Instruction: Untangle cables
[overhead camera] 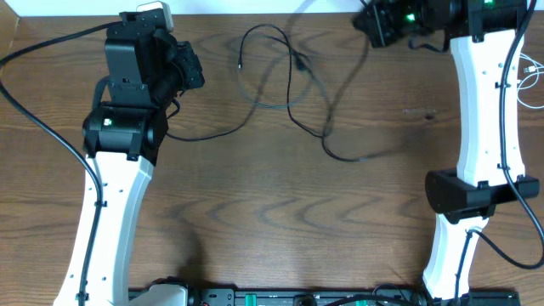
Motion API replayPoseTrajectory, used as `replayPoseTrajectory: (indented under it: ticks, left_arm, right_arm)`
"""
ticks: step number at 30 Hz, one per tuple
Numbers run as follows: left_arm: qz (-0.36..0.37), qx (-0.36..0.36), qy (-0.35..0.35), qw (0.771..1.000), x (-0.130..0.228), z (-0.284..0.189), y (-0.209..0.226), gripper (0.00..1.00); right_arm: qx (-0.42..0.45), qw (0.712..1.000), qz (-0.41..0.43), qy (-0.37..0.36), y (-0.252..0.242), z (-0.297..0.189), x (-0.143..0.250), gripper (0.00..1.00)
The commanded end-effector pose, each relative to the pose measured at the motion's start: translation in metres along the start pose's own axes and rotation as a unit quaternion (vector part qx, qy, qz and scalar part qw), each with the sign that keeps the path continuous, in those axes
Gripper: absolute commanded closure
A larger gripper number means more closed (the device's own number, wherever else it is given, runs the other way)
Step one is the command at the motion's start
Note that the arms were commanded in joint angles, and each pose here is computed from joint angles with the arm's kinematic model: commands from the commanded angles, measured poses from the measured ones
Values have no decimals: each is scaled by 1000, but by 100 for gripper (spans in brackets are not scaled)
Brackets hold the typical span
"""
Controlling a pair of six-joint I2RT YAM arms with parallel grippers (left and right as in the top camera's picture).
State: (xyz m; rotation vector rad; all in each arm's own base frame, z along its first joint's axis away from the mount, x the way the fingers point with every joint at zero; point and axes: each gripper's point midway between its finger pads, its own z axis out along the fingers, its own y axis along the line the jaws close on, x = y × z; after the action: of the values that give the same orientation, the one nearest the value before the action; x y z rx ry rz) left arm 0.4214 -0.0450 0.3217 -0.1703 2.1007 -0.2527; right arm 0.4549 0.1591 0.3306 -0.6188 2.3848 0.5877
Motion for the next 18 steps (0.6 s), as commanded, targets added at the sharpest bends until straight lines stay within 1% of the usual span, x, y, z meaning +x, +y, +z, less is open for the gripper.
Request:
replayPoseTrajectory:
  ticks: [1, 3, 7, 9, 10, 13, 18]
  left_arm:
    - [-1, -29, -3, 1000, -3, 1, 11, 93]
    - [0, -34, 3, 999, 0, 3, 13, 93]
    - [0, -43, 24, 999, 11, 11, 17, 93]
    - [0, -47, 39, 998, 19, 16, 19, 92]
    - [0, -49, 45, 998, 21, 17, 20, 93]
    - [0, -53, 58, 997, 28, 22, 22, 93]
    - [1, -55, 65, 996, 32, 22, 23, 93]
  right_arm:
    - [14, 998, 10, 57, -16, 14, 26, 99]
    - [-40, 997, -19, 55, 3, 13, 27, 99]
    - [-151, 987, -56, 21, 42, 7, 18, 99]
    - [-195, 978, -71, 10, 61, 5, 16, 99]
    - [-202, 976, -74, 12, 67, 6, 17, 99]
    - [-164, 983, -72, 37, 60, 13, 24, 99]
    - [-80, 995, -17, 63, 25, 10, 32, 99]
